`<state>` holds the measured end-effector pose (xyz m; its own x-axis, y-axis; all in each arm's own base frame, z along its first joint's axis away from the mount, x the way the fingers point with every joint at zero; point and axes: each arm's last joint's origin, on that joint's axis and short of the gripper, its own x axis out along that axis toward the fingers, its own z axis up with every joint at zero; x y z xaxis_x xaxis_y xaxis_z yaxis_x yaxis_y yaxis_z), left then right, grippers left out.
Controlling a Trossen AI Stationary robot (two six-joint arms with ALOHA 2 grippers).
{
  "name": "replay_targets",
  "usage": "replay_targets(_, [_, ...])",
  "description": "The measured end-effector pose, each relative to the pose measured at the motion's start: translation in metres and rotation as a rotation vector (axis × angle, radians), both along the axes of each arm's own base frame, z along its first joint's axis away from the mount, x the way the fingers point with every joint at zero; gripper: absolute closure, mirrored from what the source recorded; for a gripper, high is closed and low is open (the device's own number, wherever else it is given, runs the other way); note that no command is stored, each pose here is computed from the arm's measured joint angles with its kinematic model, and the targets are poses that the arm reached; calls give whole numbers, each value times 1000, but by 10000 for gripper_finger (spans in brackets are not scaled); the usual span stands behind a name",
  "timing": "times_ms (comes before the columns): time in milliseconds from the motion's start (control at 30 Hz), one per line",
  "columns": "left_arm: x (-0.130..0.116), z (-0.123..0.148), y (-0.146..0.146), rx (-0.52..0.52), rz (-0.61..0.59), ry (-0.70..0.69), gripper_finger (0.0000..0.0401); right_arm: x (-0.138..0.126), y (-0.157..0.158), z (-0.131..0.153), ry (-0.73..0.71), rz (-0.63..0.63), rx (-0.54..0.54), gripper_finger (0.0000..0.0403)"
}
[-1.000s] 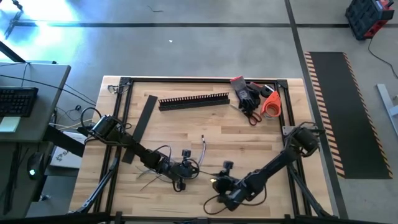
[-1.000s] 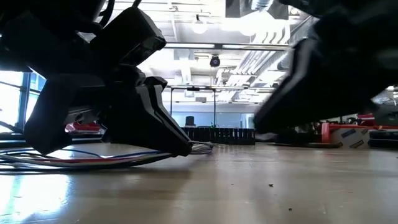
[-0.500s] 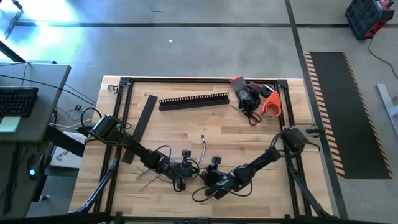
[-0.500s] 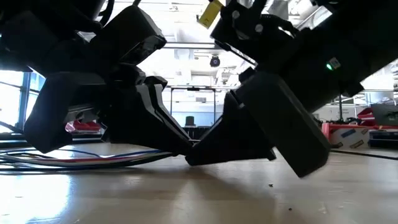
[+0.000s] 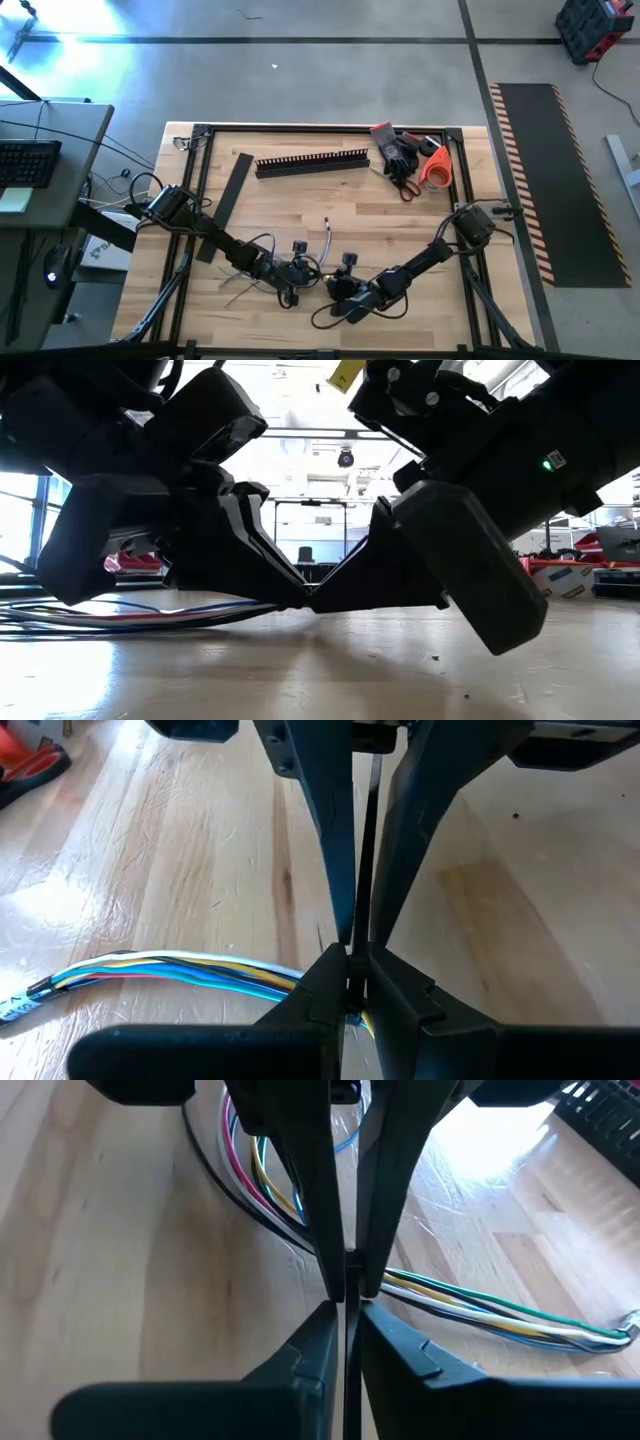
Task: Ziptie cables
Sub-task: Wrap the cables together using a black zip tie
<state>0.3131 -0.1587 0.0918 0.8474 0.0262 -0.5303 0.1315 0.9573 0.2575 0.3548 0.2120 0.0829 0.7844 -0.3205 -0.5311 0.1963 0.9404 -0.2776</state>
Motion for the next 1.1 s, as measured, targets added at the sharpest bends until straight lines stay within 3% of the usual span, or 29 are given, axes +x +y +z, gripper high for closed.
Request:
replay_targets(367, [0, 0, 0, 0, 0, 0, 387, 0, 0, 0, -3, -5, -3, 341])
replay_targets(600, [0, 0, 0, -8, -12, 5, 387, 0, 0, 0, 7, 14, -15, 393])
replay_targets(700, [0, 0, -1, -12, -15, 5, 382, 0, 1, 0, 5, 12, -18, 398])
replay_targets(1100, [1, 0, 1, -2, -54, 16, 293, 0, 0, 0, 4, 9, -16, 402])
